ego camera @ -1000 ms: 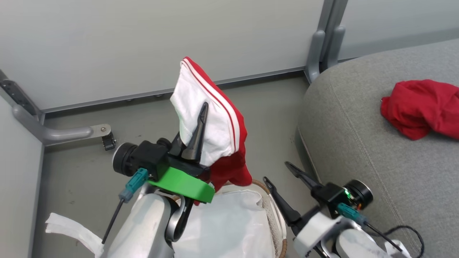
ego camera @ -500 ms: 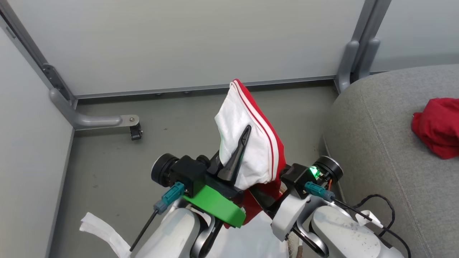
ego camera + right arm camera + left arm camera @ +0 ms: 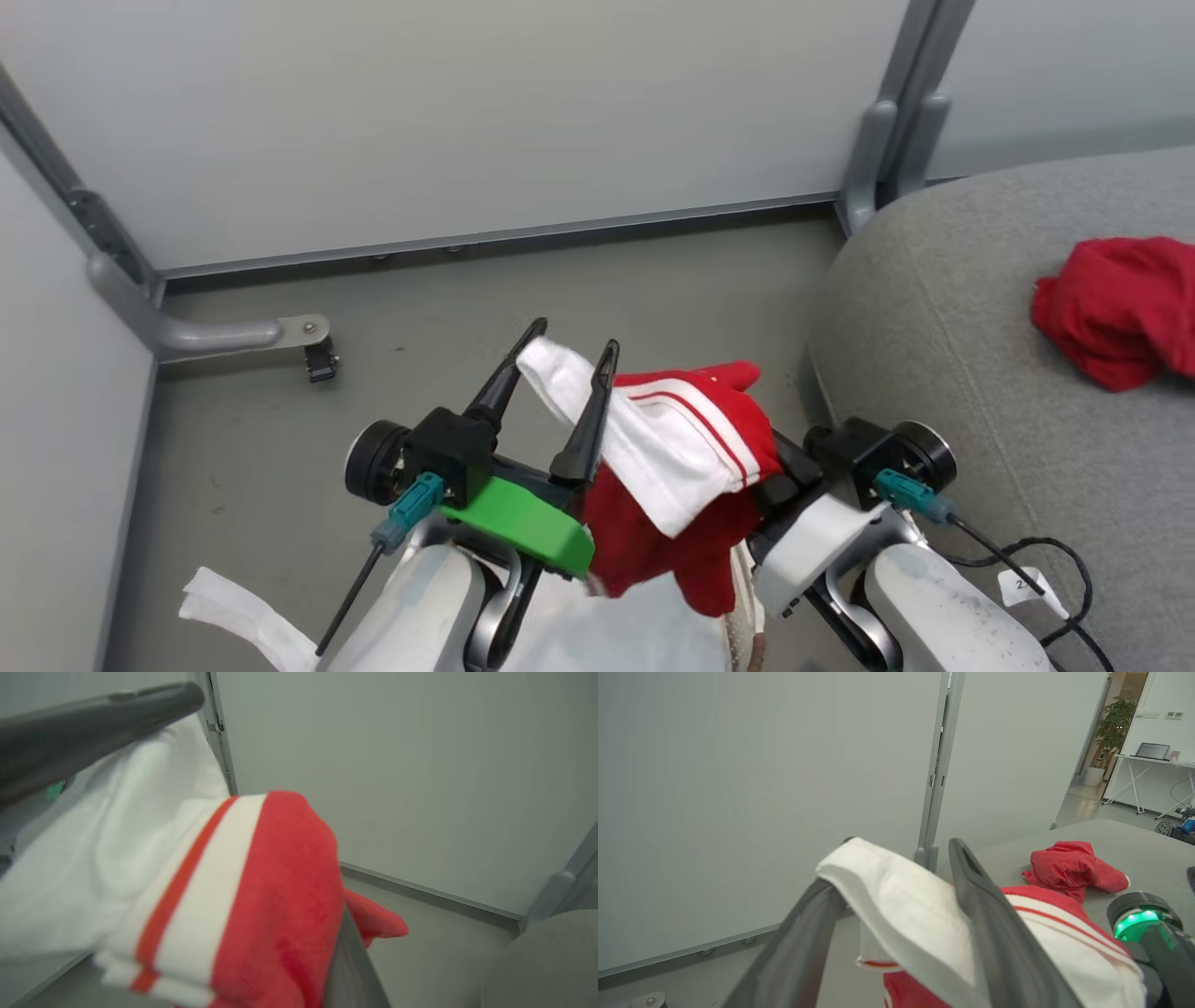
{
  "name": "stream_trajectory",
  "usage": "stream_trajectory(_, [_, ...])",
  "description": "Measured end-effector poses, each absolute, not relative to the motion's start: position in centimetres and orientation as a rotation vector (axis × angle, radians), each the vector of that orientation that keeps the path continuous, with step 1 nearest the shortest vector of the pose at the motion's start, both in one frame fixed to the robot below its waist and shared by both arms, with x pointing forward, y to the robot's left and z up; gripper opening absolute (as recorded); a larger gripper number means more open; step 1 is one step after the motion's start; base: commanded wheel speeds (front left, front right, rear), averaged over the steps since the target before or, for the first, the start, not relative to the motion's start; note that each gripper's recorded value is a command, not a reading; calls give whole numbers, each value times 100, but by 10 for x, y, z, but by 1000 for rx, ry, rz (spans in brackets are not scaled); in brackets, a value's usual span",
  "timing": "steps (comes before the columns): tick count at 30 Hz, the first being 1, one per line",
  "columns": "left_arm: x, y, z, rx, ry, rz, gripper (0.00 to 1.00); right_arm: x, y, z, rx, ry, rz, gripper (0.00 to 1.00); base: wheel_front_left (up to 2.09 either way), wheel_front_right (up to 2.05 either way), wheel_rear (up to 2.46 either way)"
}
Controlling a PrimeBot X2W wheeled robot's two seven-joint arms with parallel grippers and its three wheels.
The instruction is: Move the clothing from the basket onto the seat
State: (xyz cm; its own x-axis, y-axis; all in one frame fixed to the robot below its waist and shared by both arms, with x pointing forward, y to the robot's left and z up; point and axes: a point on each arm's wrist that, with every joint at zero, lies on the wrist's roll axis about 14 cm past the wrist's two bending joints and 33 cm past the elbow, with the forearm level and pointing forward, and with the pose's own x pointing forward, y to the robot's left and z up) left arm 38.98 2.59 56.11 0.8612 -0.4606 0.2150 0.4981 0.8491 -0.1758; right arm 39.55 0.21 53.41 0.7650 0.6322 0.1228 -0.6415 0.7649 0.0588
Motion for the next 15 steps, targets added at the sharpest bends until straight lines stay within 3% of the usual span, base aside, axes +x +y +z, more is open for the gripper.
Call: stream_trajectory(15, [392, -72, 537, -270, -76, -786, 100, 374, -139, 525, 105, -91, 276, 0, 0, 0, 0])
